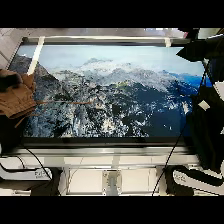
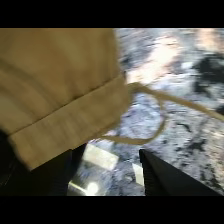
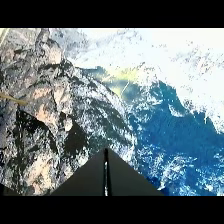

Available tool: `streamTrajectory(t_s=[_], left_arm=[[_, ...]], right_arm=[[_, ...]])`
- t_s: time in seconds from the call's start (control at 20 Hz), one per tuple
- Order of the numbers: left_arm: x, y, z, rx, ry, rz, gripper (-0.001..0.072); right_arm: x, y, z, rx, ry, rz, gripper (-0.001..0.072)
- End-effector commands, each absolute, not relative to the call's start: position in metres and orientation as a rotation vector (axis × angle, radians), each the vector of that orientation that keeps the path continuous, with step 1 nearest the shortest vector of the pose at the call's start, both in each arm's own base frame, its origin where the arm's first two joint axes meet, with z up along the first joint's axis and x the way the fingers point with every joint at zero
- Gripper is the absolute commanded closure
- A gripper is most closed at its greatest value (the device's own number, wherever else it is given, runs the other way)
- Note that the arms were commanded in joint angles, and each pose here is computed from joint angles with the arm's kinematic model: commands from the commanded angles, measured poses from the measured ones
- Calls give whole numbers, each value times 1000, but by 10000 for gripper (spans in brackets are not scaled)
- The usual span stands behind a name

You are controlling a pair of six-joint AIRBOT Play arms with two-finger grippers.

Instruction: Fold the clothes and pants, and hang the long-sleeved shirts on hangers.

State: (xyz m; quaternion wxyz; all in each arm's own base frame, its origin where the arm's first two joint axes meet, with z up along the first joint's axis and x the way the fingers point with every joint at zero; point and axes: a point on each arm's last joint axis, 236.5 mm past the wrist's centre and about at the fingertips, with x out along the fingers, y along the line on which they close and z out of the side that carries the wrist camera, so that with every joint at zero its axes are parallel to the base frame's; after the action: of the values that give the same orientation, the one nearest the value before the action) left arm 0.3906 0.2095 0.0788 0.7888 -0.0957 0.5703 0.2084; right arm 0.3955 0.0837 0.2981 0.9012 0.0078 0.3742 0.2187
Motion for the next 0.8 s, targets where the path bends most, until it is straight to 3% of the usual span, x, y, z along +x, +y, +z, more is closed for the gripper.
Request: streamTrajectory(t_s=[0.0,0.05,0.1,0.2,0.25,0.35,0.45,0.65,0.7,0.75], left_arm=[[349,263,47,-523,1171,551,195],[350,270,41,-605,1126,549,194],[349,277,35,-674,1087,545,183],[344,283,23,-747,1079,513,57],[340,286,16,-760,1095,513,32],[334,288,0,-779,1139,503,32],[342,281,-16,-808,1157,455,33],[380,258,-38,-917,1107,307,47],[380,254,-46,-931,1129,297,157],[379,247,-50,-947,1152,278,508]], right_arm=[[402,84,305,22,736,445,576],[402,84,305,24,734,446,435],[403,84,305,24,733,445,353],[402,88,307,32,729,459,352],[401,89,307,36,727,466,352],[401,93,309,44,723,480,337],[400,96,311,52,717,495,241],[404,96,316,83,696,482,239],[405,96,318,82,689,480,239],[404,96,322,79,679,480,240]])
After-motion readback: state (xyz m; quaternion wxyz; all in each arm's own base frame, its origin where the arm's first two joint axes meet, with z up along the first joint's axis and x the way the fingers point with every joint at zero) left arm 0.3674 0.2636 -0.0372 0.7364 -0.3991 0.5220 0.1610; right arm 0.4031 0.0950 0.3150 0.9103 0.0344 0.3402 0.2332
